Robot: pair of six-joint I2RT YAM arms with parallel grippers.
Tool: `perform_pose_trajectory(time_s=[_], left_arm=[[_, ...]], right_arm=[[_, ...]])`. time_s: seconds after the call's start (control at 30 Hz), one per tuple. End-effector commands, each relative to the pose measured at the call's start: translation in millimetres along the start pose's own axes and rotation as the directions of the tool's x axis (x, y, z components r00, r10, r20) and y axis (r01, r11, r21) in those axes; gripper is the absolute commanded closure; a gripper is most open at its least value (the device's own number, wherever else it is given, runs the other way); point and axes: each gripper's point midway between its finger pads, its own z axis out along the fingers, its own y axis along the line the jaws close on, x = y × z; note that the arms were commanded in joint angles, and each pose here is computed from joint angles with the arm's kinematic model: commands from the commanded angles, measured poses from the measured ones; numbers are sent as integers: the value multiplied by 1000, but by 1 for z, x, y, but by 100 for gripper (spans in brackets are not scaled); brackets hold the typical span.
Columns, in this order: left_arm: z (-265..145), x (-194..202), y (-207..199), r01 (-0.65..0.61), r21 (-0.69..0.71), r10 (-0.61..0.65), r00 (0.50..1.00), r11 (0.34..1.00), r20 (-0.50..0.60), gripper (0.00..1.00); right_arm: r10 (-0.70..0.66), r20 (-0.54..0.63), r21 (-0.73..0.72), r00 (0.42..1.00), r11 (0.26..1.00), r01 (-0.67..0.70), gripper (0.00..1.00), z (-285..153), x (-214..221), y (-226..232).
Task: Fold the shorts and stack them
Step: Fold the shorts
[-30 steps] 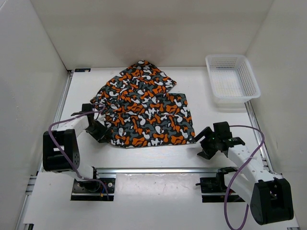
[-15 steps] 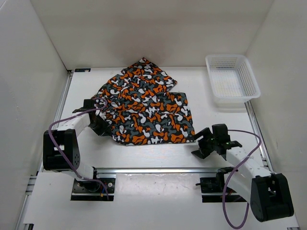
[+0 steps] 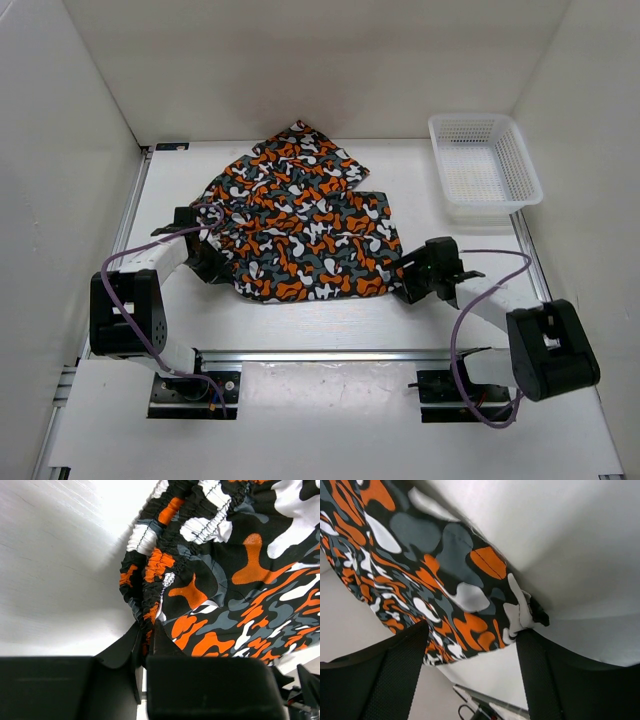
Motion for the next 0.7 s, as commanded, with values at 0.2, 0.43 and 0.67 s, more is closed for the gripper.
perform_pose_trajectory(time_s=[0.2,0.43,0.67], left_arm=[[-11,-9,-18,-37,63,35,999,997,32,90],[-11,-7,-16,-34,57,33,999,998,26,90],[-15,-7,-15,-48,71,45,998,996,33,90]], right_arm=[[-23,149,272,988,962,-18,34,24,-16,-66],[-83,181,277,980,960,30,29,30,-29,-48],[-143,188,313,972,946,79,54,39,-36,-36]])
